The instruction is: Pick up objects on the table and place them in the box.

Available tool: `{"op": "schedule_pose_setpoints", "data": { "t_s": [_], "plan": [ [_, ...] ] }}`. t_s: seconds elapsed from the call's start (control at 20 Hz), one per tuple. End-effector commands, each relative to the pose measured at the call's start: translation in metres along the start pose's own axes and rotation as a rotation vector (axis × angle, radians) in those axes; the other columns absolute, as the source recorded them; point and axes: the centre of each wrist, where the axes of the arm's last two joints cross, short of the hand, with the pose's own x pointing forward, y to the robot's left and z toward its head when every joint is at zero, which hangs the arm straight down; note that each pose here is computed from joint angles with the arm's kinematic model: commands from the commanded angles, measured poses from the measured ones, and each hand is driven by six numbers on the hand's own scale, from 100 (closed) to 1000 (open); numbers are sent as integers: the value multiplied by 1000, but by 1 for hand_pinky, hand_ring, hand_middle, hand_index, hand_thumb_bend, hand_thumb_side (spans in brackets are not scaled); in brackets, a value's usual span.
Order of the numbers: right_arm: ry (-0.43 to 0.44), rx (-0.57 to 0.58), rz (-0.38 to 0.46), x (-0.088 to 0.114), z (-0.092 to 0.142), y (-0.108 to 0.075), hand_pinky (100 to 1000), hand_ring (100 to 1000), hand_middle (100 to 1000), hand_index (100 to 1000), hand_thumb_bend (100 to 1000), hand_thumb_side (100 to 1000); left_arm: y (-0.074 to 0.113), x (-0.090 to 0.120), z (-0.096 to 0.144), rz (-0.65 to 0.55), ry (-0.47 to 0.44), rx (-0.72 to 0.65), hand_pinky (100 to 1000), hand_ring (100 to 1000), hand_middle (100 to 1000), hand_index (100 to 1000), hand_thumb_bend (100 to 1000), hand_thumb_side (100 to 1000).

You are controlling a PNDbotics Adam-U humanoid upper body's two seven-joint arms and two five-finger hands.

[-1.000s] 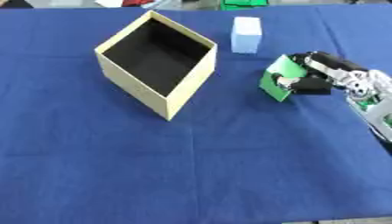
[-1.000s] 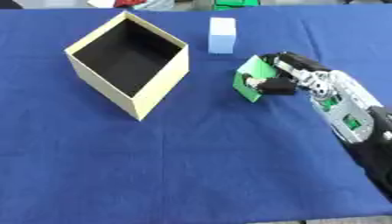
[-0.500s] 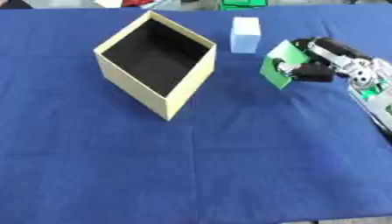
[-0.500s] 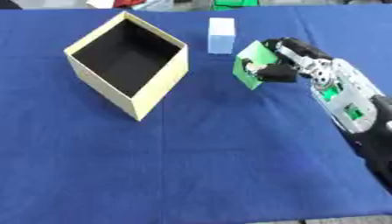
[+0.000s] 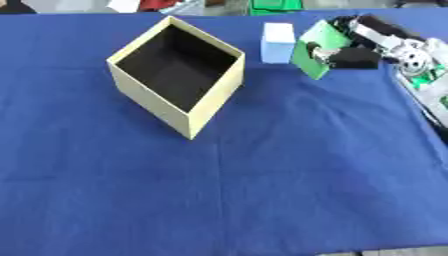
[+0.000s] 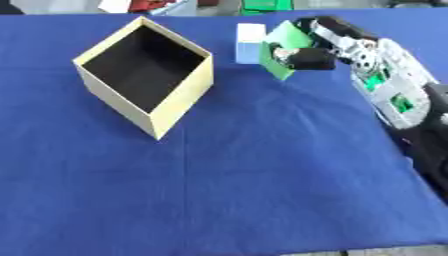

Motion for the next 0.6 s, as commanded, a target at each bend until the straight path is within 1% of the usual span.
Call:
{"op": "schedule_pose_setpoints", "data": {
  "t_s": [0.05, 0.3, 0.45, 0.6],
  "plan": [
    [-23, -12, 12, 9, -3, -19, 696, 671, 635, 842, 100, 753, 4, 7, -4, -8, -30, -6, 714, 625, 629, 717, 170, 900],
    [-79, -23, 35, 34, -12, -35, 698, 669, 636, 842, 100, 741, 4, 7, -4, -7, -29, -9, 714, 625, 630, 718, 170, 899],
    [-133, -35, 55, 59, -20, -44, 699, 668, 636, 839, 100, 725, 3, 7, -4, -2, -30, -13, 714, 626, 631, 718, 170, 898],
    [-172, -26, 64, 81, -29, -44, 698, 666, 635, 840, 100, 740, 1, 7, -4, 4, -30, -17, 714, 626, 631, 718, 169, 899]
  ]
}}
